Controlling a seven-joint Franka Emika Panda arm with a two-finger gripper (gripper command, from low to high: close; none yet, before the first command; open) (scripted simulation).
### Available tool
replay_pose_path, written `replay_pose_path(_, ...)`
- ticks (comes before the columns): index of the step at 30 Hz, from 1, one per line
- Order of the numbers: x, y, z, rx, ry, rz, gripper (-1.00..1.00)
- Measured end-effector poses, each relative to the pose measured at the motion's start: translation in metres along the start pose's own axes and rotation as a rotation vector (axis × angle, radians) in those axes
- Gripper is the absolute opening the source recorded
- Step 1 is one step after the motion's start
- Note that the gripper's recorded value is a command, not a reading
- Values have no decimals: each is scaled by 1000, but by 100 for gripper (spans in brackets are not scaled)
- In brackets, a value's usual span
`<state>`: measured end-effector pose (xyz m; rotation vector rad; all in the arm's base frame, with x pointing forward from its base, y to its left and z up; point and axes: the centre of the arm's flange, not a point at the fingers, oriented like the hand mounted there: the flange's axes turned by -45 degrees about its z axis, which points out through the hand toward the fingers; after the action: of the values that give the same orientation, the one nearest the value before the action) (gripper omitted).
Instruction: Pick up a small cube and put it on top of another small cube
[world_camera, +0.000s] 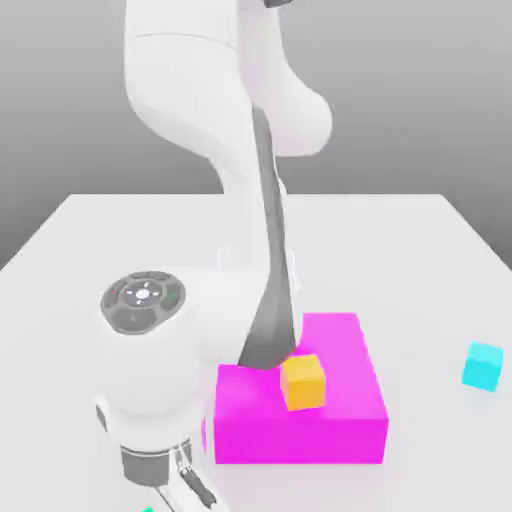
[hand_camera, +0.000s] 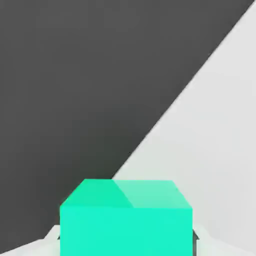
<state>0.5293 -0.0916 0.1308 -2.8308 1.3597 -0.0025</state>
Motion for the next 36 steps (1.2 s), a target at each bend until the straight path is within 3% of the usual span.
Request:
replay_pose_path(5, -6, -1, -61, -4, 1, -28, -100)
replay_pose_path(21, -174, 6, -177, -19, 5, -755, -100)
replay_pose_path(24, -198, 14, -179, -3, -2, -864, -100)
replay_pose_path(28, -202, 15, -135, -1, -2, -884, -100)
replay_pose_path(29, -203, 16, -127, -1, -2, -885, 100)
replay_pose_path(36, -203, 16, -128, -2, -1, -886, 100)
